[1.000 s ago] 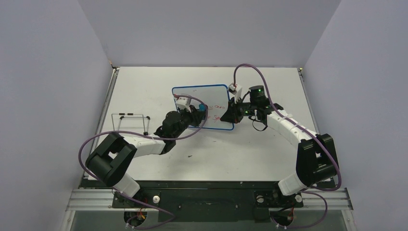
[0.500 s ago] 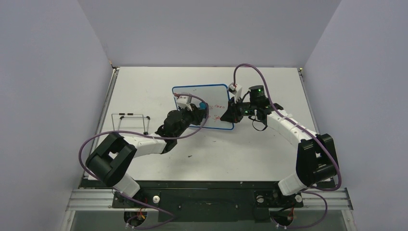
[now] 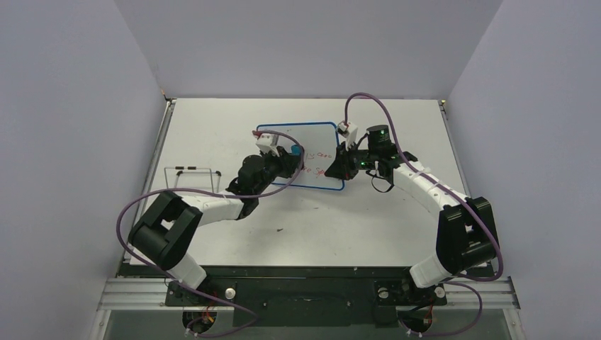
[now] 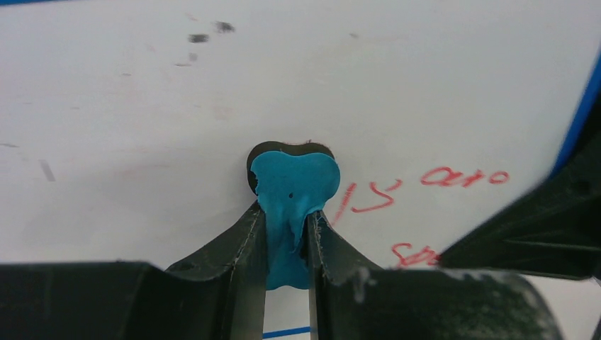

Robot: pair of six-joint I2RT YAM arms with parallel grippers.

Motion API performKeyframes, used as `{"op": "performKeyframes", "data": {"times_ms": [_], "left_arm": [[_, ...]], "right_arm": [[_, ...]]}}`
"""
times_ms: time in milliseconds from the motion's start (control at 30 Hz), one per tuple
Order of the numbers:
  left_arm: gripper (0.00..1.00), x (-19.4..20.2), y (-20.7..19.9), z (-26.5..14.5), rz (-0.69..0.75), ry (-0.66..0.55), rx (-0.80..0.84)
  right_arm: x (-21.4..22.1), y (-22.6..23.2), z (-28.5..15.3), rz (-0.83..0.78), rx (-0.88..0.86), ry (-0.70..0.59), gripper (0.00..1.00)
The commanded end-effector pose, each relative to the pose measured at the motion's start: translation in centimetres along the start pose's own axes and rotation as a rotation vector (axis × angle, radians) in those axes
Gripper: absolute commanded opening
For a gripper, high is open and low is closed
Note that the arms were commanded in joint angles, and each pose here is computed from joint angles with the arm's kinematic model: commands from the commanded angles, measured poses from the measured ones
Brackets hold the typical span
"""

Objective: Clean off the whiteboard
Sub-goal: Erase the whiteboard at the whiteboard stand.

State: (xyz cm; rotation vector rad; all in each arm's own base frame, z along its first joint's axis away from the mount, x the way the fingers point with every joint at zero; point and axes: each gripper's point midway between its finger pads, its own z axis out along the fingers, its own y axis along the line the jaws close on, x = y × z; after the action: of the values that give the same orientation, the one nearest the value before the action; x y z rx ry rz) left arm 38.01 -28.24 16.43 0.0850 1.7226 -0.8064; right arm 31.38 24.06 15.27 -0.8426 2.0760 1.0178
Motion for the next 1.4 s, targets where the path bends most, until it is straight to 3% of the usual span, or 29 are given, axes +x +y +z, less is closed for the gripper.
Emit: {"op": "performKeyframes", "data": {"times_ms": [0,133,367,600,1200,1367], "left_arm": [[0.0,2.1,-6.7,0.2,0.068,0.064,0.236],[0.0,2.7,-7.7,0.0,0.073,0.094,0.277],[0.0,-0.7,-2.9,0.9,-0.054,0.104,0.048],[0.0,-3.6,0.5,1.5,-0.053,0.054,-0.099],[0.0,-3.4,2.2,1.1,-0.059,0.151,-0.119],[0.0,-2.6,0.7,1.4,-0.035,0.172,-0.016]], "right_arm": [[1.3,3.7,0.7,-0.059,-0.156,0.059,0.0],[1.3,3.7,0.8,-0.058,-0.157,0.06,0.0],[1.3,3.6,0.7,-0.063,-0.149,0.062,0.0],[1.3,3.8,0.8,-0.067,-0.154,0.065,0.0],[1.4,3.9,0.9,-0.07,-0.158,0.069,0.0],[1.4,3.9,0.9,-0.07,-0.158,0.071,0.0]]}}
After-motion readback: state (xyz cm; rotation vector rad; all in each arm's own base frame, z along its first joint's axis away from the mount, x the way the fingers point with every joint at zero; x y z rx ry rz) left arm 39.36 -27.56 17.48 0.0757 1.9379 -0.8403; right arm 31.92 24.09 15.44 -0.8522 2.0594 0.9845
